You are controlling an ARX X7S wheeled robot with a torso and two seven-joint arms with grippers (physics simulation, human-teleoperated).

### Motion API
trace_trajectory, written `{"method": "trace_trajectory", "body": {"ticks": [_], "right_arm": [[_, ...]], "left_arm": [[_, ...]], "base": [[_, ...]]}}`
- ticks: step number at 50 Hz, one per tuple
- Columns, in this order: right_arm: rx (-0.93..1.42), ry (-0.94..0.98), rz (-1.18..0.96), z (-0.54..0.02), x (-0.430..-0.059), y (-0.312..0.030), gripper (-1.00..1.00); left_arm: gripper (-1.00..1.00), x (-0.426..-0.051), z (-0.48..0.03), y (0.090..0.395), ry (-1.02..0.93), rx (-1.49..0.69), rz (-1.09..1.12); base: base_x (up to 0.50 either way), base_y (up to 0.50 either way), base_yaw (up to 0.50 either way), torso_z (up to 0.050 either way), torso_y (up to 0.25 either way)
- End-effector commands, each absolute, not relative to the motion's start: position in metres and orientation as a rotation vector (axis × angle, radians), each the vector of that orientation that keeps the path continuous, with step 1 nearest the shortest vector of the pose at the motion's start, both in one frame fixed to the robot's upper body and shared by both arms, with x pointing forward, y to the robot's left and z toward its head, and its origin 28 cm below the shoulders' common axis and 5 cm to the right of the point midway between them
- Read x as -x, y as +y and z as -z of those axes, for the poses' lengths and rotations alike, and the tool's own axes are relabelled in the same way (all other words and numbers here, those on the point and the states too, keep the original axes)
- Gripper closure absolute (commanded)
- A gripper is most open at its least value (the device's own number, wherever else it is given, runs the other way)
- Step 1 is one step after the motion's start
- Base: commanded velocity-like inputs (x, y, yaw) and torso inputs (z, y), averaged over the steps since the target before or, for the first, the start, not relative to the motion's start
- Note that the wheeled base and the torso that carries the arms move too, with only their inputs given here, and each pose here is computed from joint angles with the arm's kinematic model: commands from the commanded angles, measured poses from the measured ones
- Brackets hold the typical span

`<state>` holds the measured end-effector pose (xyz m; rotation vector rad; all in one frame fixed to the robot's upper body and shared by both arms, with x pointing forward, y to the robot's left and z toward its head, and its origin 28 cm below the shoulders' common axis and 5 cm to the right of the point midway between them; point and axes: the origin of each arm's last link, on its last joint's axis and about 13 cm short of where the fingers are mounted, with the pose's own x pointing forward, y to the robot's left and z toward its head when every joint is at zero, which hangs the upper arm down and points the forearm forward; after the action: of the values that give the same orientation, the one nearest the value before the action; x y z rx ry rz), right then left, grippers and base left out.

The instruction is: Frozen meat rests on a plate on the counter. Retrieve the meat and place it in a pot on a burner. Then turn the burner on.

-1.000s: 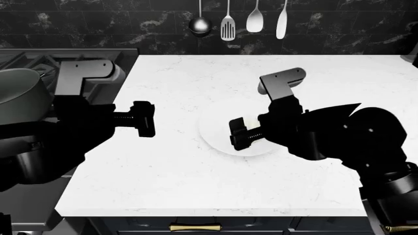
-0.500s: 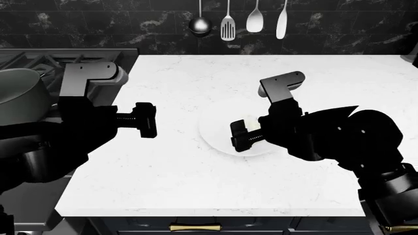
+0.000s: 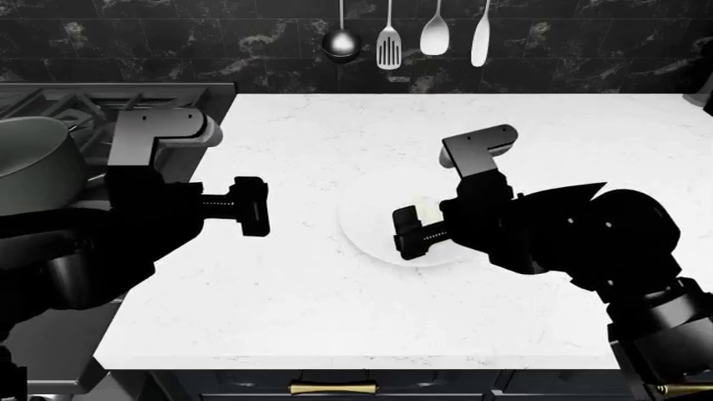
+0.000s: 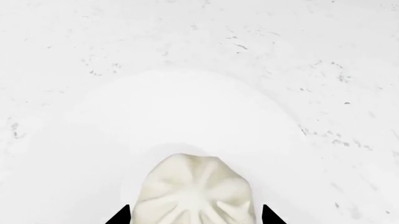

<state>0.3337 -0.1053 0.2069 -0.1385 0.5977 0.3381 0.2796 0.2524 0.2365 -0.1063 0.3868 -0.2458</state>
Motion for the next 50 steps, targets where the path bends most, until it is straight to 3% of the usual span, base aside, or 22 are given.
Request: {"method": "trace_trajectory", "body": {"ticks": [1,7,8,30,50], "right_arm": [[0.144,0.603,-0.331,-0.204,-0.335,-0.106,-1.00],[0.145,0.602,-0.332,-0.204,-0.335,-0.106,-1.00],[0.146,0.600,-0.333,-0.205,-0.335,-0.106,1.00],[0.143,0.518,-0.318,-0.229,-0.318,-0.108,1.00],[0.122,0.229,-0.328,-0.290,-0.265,-0.114,1.00]], "left_arm": [[-1.00,-0.281,-0.235,0.252,0.390,0.107,0.245],[-1.00,-0.281,-0.235,0.253,0.391,0.107,0.244],[-1.00,-0.281,-0.235,0.253,0.391,0.107,0.244],[-1.00,-0.265,-0.253,0.252,0.347,0.095,0.242],[-1.00,-0.220,-0.290,0.251,0.227,0.059,0.236]], "base": [[0.00,0.00,0.00,0.000,0.000],[0.00,0.00,0.00,0.000,0.000],[0.00,0.00,0.00,0.000,0.000],[0.00,0.00,0.00,0.000,0.000],[0.00,0.00,0.00,0.000,0.000]]}}
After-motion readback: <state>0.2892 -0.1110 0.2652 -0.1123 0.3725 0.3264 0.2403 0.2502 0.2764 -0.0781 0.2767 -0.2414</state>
